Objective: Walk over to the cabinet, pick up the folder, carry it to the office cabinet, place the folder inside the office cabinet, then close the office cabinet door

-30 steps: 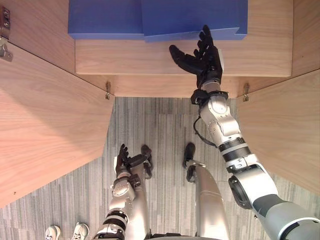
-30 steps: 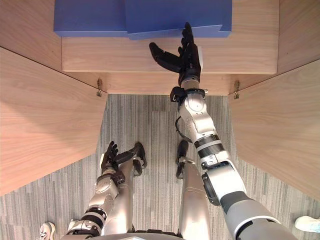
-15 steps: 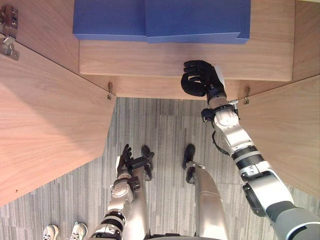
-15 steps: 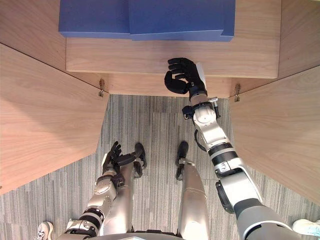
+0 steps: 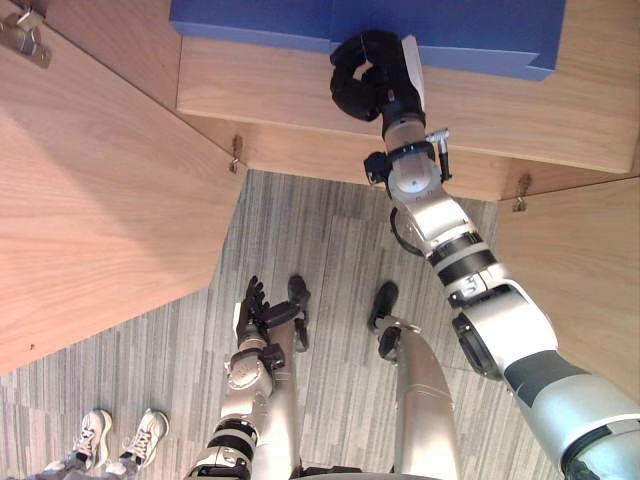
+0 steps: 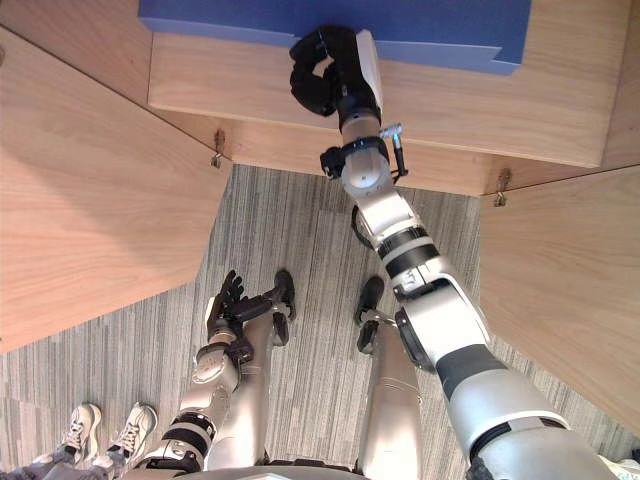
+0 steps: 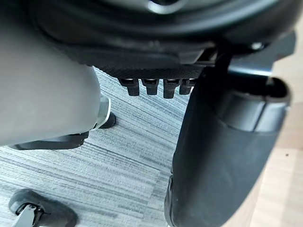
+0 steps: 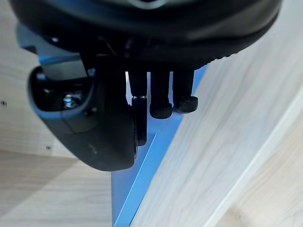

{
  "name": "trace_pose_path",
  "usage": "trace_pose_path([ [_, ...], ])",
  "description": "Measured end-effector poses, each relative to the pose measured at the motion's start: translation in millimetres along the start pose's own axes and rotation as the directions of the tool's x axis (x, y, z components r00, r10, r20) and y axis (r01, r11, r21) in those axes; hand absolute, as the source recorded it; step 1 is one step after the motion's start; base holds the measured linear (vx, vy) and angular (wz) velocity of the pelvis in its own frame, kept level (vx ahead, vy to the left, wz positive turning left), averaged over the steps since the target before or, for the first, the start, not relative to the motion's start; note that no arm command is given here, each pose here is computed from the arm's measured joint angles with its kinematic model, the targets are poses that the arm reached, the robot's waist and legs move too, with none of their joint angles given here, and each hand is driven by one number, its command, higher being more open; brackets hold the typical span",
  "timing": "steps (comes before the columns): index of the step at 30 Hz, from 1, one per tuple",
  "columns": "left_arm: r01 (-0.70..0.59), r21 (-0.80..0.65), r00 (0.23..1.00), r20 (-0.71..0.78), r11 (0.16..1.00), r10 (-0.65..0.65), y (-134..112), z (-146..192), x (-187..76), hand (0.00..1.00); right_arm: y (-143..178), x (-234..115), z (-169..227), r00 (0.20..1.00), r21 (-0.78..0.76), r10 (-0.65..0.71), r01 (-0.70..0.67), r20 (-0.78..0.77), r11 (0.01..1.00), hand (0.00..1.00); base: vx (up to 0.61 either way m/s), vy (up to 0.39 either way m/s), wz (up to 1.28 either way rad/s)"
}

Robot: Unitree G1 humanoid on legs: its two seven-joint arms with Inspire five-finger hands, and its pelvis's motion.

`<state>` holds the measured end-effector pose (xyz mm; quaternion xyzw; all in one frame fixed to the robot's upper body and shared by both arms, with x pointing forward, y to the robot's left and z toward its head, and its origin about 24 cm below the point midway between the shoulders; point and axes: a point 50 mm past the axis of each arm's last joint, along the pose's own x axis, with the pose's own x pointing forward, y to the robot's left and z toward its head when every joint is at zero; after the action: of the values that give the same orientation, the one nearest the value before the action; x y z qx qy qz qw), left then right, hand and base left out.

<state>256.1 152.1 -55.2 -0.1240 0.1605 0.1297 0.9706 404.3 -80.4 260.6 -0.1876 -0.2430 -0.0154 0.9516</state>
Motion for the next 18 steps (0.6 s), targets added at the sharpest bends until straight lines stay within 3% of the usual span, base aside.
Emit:
trace_pose_path([
  [10, 0.021, -0.013, 0.999, 0.034, 1.000, -0.020, -10, 6, -1, 1.00, -45, 23, 3, 0.992, -0.110, -0.115, 0.108, -0.051, 0.988, 0.00, 0.03, 0.001, 0.20],
  [18, 0.014, -0.005, 0.999, 0.035, 1.000, -0.014, -5, 5, -4, 1.00, -70, 20, -10, 0.983, -0.145, -0.168, 0.155, -0.079, 0.977, 0.00, 0.00, -0.005, 0.02],
])
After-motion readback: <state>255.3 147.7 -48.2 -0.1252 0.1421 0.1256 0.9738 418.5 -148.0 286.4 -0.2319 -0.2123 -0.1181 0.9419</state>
